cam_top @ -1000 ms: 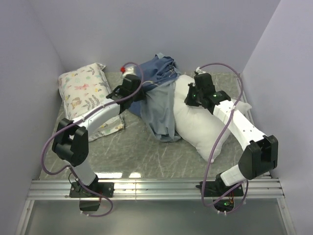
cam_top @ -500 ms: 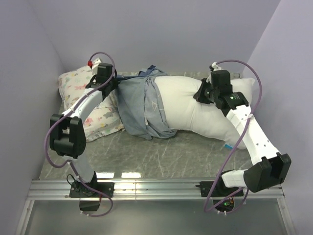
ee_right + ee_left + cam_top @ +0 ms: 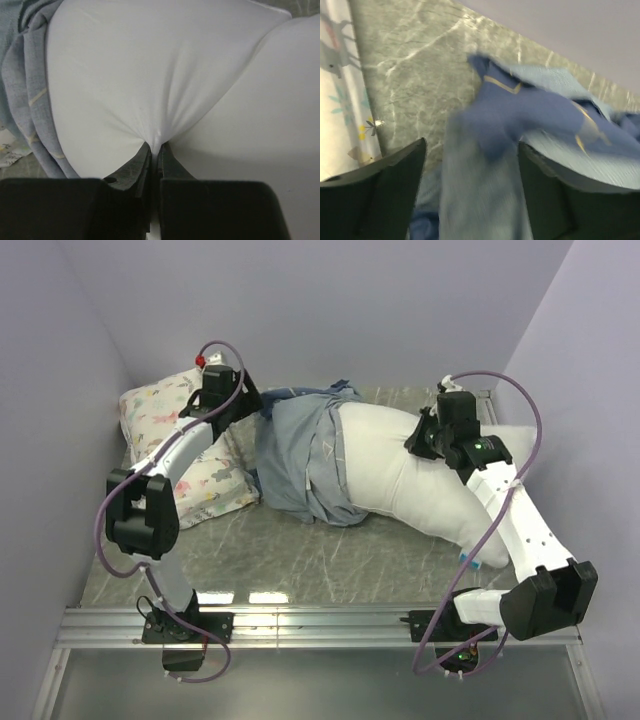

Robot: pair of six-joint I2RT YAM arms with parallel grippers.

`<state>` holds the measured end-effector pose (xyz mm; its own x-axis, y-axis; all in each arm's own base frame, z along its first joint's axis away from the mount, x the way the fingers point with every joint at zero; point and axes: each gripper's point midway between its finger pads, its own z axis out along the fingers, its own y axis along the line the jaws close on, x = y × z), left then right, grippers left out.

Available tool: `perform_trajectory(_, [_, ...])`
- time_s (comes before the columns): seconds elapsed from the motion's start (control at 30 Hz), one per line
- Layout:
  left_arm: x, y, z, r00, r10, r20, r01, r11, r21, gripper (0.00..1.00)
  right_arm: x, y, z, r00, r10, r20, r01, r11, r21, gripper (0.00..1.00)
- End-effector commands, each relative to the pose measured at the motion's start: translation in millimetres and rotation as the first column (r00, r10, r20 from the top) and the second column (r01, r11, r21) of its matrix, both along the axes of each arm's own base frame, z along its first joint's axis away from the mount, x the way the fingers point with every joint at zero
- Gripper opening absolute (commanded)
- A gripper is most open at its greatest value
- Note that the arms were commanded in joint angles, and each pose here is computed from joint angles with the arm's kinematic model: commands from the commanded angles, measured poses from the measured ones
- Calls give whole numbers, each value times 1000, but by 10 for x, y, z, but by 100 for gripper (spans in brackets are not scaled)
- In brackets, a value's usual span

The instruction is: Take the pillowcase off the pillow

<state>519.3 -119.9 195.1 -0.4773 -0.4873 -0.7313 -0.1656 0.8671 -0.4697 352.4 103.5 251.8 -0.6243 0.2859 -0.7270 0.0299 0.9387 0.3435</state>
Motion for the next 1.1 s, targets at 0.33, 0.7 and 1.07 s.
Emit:
perform_trajectory(0.33, [-1205,-1598,697,951,-272,146,256,960,117,90,314,49,-198,994,-58,93,56,998,23,0])
perform_trajectory(0.7, [-1320,-1695,-300,978,-207,-16,207,964,167,55,140,91,51,986,-3,166,14,998,-60,75])
perform_trajectory(1.07, [-1366,-1891,-285,958,-286,-4,285,955,87,12,-178,1178,-239,933,330,146,-291,927,-235,91])
